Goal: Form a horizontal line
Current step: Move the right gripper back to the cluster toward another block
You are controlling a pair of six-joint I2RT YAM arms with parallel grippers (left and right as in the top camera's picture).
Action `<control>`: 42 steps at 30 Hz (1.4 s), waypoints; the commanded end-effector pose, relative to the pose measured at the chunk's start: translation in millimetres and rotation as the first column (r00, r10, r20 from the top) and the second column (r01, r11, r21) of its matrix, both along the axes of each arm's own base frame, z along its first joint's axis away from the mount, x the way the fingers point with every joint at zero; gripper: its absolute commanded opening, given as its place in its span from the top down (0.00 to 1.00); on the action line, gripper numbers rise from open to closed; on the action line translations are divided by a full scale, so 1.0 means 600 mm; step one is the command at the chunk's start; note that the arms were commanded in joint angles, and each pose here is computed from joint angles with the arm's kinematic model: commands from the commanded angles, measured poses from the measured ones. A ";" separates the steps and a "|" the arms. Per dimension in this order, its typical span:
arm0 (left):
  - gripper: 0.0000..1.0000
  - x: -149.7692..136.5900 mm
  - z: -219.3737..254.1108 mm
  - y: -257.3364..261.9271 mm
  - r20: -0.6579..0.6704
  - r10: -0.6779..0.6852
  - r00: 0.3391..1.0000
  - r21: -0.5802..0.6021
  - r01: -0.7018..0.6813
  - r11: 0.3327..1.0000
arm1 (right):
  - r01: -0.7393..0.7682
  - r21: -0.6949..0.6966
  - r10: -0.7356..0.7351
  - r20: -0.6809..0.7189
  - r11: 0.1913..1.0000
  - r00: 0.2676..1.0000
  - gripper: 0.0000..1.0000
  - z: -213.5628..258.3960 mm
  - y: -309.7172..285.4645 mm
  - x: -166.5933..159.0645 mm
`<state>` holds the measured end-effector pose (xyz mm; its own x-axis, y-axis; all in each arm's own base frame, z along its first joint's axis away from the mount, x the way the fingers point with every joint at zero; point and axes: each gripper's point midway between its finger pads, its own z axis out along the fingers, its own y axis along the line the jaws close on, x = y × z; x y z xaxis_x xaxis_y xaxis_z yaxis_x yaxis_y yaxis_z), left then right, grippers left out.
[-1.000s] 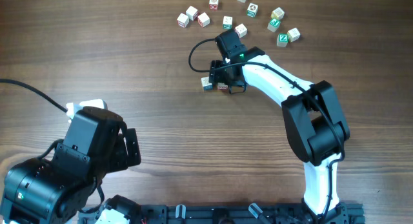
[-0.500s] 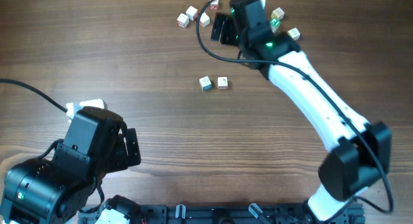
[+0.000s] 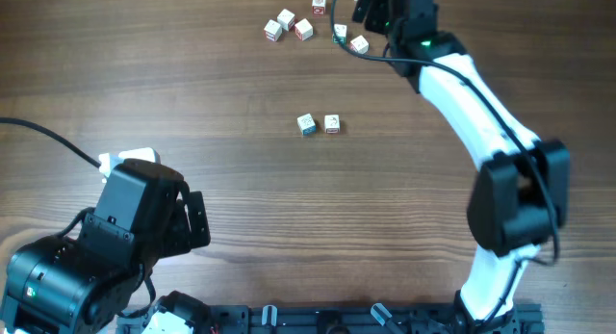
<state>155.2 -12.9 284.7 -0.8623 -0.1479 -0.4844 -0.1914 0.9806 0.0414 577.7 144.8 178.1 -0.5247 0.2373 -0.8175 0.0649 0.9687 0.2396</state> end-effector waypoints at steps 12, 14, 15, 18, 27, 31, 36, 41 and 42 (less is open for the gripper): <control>0.00 -0.001 -0.001 0.001 -0.003 -0.006 1.000 0.007 0.007 1.000 | -0.272 -0.109 0.266 -0.070 0.956 0.961 0.01 -0.269 0.057 0.052; 0.00 -0.001 -0.001 0.001 -0.003 -0.007 1.000 0.007 0.007 1.000 | -0.274 -0.109 0.265 -0.088 0.956 0.960 0.01 -0.289 0.056 0.050; 0.00 -0.001 -0.001 0.001 -0.003 -0.007 1.000 0.007 0.007 1.000 | -0.275 -0.108 0.265 -0.099 0.955 0.959 0.01 -0.300 0.055 0.048; 0.00 -0.001 -0.001 0.001 -0.003 -0.006 1.000 0.007 0.007 1.000 | -0.278 -0.109 0.265 -0.119 0.954 0.957 0.01 -0.324 0.054 0.044; 0.00 -0.001 -0.001 0.001 -0.003 -0.007 1.000 0.007 0.007 1.000 | -0.318 -0.073 0.311 -0.086 0.945 0.946 0.21 -0.320 0.071 0.047; 0.00 -0.001 -0.001 0.001 -0.003 -0.007 1.000 0.007 0.007 1.000 | -0.316 -0.070 0.310 -0.083 0.946 0.947 0.27 -0.318 0.072 0.048; 0.00 -0.001 -0.001 0.001 -0.003 -0.006 1.000 0.007 0.007 1.000 | -0.283 -0.025 0.280 -0.084 0.959 0.956 0.31 -0.317 0.070 0.049; 0.00 -0.001 -0.001 0.001 -0.003 -0.006 1.000 0.007 0.007 1.000 | -0.295 -0.016 0.293 -0.080 0.955 0.953 0.33 -0.313 0.074 0.048; 0.00 -0.001 -0.001 0.001 -0.003 -0.006 1.000 0.007 0.007 1.000 | -0.297 -0.015 0.295 -0.078 0.955 0.952 0.35 -0.311 0.075 0.048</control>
